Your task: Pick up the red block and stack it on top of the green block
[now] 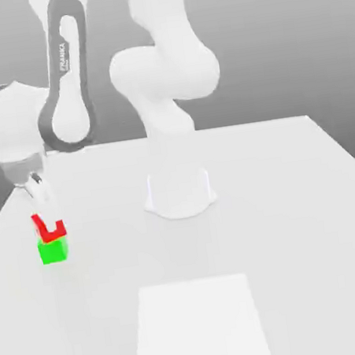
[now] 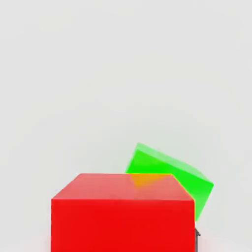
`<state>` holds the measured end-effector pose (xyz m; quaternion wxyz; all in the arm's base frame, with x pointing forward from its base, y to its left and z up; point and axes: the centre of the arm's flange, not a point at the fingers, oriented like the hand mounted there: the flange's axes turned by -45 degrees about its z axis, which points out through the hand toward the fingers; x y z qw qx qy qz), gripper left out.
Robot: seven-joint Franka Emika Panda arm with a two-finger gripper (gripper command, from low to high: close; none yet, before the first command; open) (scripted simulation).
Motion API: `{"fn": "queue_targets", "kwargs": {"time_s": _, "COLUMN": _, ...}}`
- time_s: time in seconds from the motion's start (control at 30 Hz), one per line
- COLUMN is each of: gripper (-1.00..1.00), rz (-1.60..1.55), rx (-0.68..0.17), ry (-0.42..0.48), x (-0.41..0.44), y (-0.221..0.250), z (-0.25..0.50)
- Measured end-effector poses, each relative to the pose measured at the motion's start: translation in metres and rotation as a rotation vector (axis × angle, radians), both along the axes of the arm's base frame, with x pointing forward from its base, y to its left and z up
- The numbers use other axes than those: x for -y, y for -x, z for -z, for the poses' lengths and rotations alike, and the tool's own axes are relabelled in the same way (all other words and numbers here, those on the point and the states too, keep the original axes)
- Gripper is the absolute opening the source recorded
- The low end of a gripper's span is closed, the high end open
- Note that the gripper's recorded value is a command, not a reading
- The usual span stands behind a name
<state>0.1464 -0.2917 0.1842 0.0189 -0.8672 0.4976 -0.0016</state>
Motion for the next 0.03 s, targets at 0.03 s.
{"fn": "queue_targets", "kwargs": {"time_s": 0.03, "gripper": -1.00, "rz": -0.005, "rx": -0.009, "ry": 0.013, "x": 0.0001, "y": 0.0003, "z": 0.0033}}
